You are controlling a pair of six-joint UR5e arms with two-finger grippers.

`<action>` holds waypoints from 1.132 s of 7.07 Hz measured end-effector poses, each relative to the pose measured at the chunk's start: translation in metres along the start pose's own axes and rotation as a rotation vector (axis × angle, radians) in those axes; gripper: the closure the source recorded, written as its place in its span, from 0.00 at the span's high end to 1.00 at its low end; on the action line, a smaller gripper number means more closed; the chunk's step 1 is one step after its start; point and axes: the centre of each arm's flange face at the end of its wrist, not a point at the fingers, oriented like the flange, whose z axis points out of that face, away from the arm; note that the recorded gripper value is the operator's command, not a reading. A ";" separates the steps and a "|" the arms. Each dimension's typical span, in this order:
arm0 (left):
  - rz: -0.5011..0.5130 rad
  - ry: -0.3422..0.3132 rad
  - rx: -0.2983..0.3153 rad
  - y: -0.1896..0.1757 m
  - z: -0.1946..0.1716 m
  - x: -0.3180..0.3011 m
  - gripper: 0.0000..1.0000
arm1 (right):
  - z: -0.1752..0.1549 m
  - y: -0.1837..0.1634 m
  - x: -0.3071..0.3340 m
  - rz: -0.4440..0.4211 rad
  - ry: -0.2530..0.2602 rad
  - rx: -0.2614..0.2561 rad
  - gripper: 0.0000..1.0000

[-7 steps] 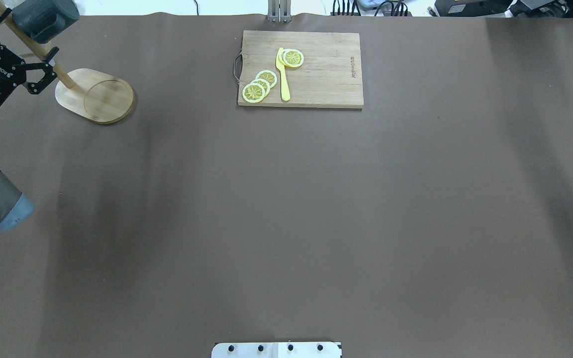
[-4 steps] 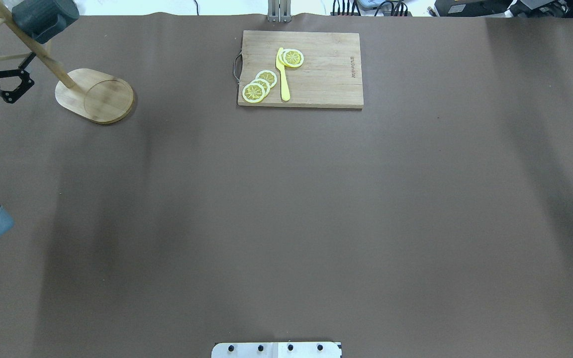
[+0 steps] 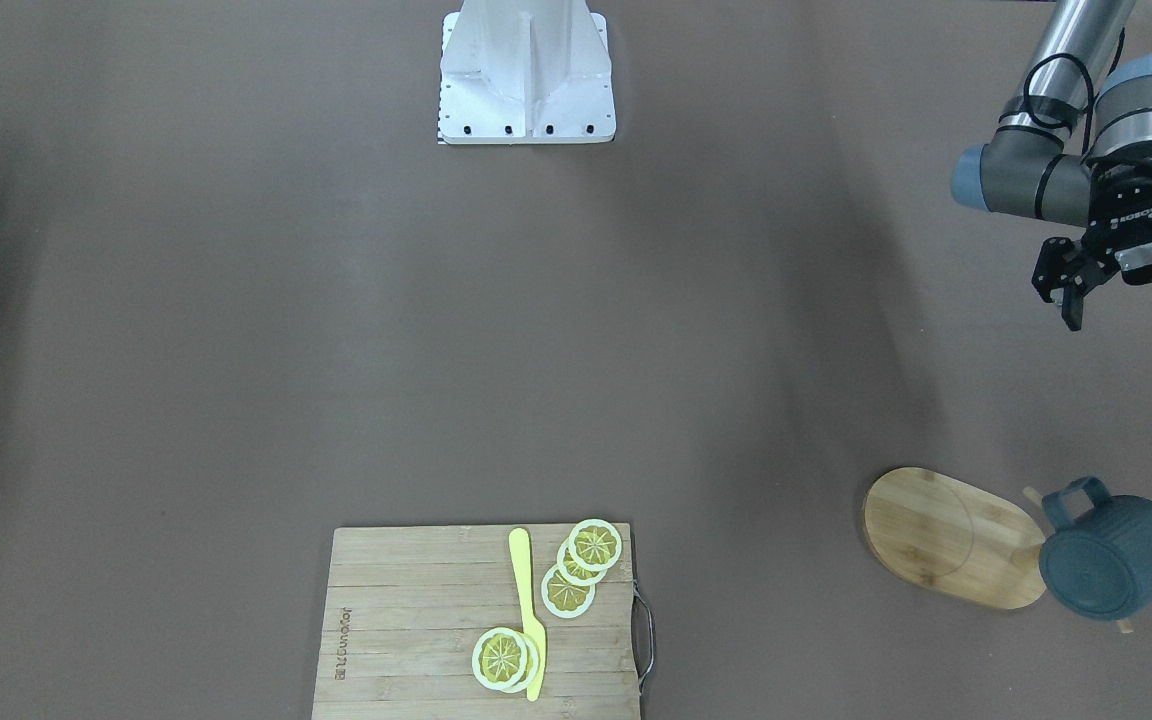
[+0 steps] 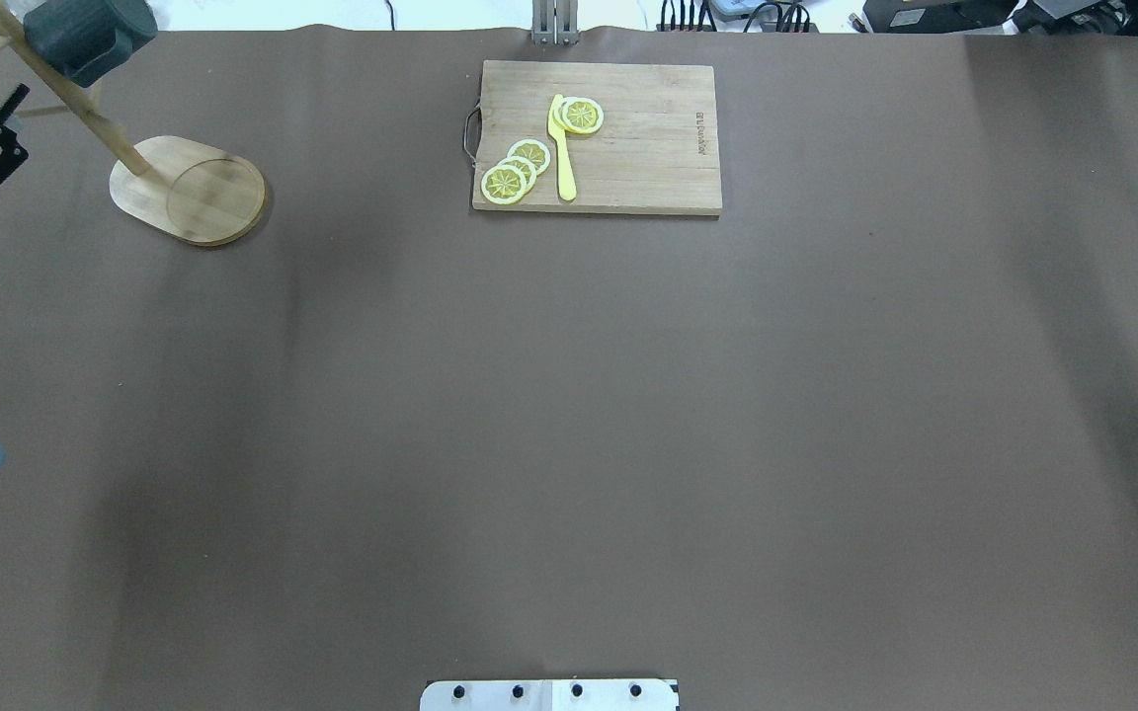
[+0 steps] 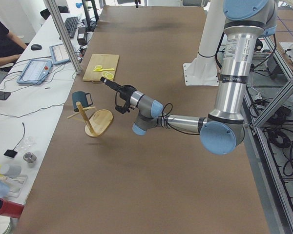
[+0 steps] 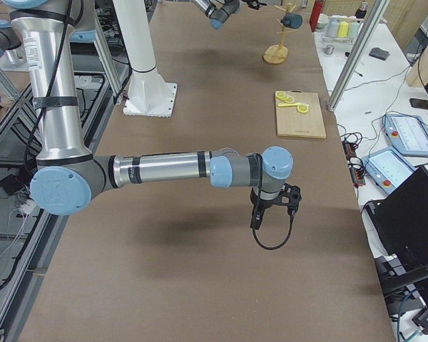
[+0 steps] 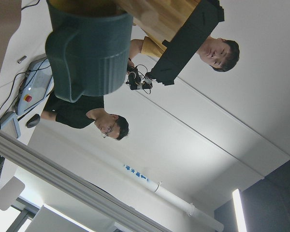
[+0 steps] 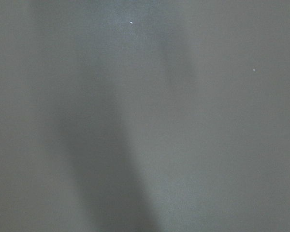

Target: Hang cup on storage rack

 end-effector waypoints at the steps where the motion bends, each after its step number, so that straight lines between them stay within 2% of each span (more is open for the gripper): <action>1: 0.039 0.015 -0.017 0.012 -0.008 0.012 0.98 | 0.004 0.004 0.006 0.007 0.002 -0.007 1.00; 3: 0.301 0.043 -0.041 0.037 -0.030 0.036 0.98 | 0.010 0.011 0.015 0.019 0.004 -0.019 1.00; 5: 0.697 0.073 -0.028 0.052 -0.056 0.061 0.98 | 0.011 0.014 0.017 0.022 0.002 -0.022 1.00; 7: 1.131 0.070 0.075 0.042 -0.090 0.083 0.98 | 0.010 0.014 0.016 0.019 0.001 -0.020 1.00; 8: 1.363 0.029 0.136 0.033 -0.105 0.091 0.98 | 0.009 0.014 0.014 0.017 0.000 -0.017 1.00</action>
